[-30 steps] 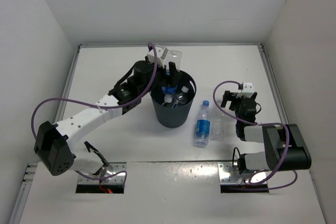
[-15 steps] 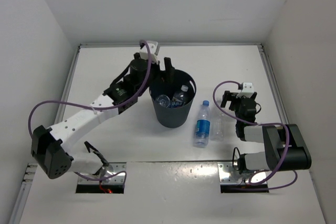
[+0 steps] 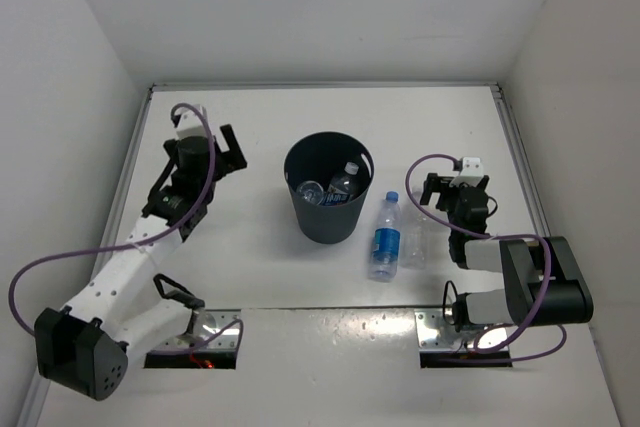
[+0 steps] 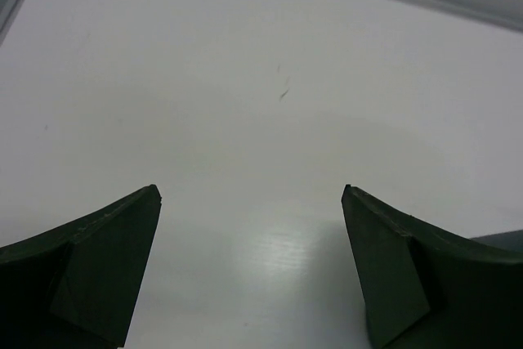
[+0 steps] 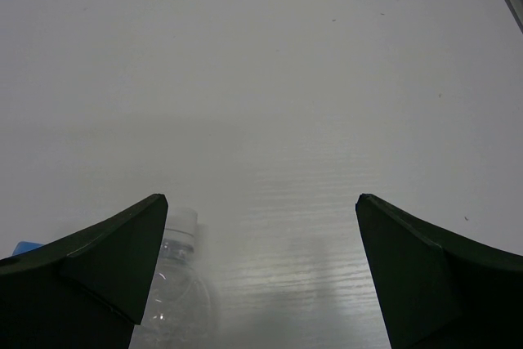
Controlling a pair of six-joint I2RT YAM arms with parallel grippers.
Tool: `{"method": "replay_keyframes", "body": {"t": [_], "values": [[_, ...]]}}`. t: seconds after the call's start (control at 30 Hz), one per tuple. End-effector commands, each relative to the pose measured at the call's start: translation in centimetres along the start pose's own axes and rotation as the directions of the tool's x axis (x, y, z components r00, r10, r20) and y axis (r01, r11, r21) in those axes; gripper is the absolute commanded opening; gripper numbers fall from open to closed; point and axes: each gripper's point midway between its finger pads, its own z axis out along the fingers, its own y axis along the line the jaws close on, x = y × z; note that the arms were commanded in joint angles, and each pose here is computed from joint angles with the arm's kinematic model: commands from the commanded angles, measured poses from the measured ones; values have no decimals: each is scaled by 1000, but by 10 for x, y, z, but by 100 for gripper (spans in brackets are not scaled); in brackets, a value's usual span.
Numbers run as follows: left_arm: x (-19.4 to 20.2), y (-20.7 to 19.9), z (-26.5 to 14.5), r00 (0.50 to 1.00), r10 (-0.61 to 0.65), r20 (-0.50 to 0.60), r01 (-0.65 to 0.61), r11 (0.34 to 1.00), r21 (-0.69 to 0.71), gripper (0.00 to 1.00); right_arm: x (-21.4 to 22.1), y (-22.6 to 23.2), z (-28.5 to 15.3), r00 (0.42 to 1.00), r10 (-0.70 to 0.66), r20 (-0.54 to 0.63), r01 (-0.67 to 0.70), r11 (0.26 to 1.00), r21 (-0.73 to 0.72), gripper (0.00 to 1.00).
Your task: Put the plastic bottles in the bin
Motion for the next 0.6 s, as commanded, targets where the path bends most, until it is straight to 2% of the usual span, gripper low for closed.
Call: {"method": "replay_keyframes", "body": {"t": [0.0,0.1,0.2,0.3,0.33,0.37,0.4,0.43,0.47,0.5,0.57], "values": [[10,17,-13,999,-40,-1,40,999,-5,100,-27,4,4,996,14,86,-12,1000,-24,100],[38,27,-18,999,-22,-45,22,1000,-12,100,-29,4,5,995,15,95,-13,1000,-24,100],[70,33,-25,996,-9,-94,10,1000,14,100,-31,-11,1,994,60,93,-66,996,57,100],[80,33,-35,995,34,-97,-28,997,71,100,-53,-21,-2,987,111,119,-124,986,110,100],[89,35,-37,992,55,-110,-46,995,84,100,-34,-33,-7,977,207,43,-211,955,208,100],[90,32,-42,992,83,-99,-71,990,123,100,-52,-36,-7,958,277,75,-287,927,240,100],[95,31,-44,990,99,-101,-85,987,135,100,-52,-40,-8,960,277,38,-277,924,263,100],[94,30,-45,991,99,-89,-87,987,136,100,-28,-44,-15,945,317,-82,-277,908,315,100],[96,26,-46,988,126,-88,-111,981,157,100,-50,-48,-9,934,347,-83,-301,892,337,100],[91,23,-47,989,129,-67,-116,978,172,100,-39,-50,-6,910,380,-163,-300,878,372,100],[88,15,-48,988,149,-46,-136,969,208,100,-41,-52,-9,876,414,-247,-288,861,420,100]]}}
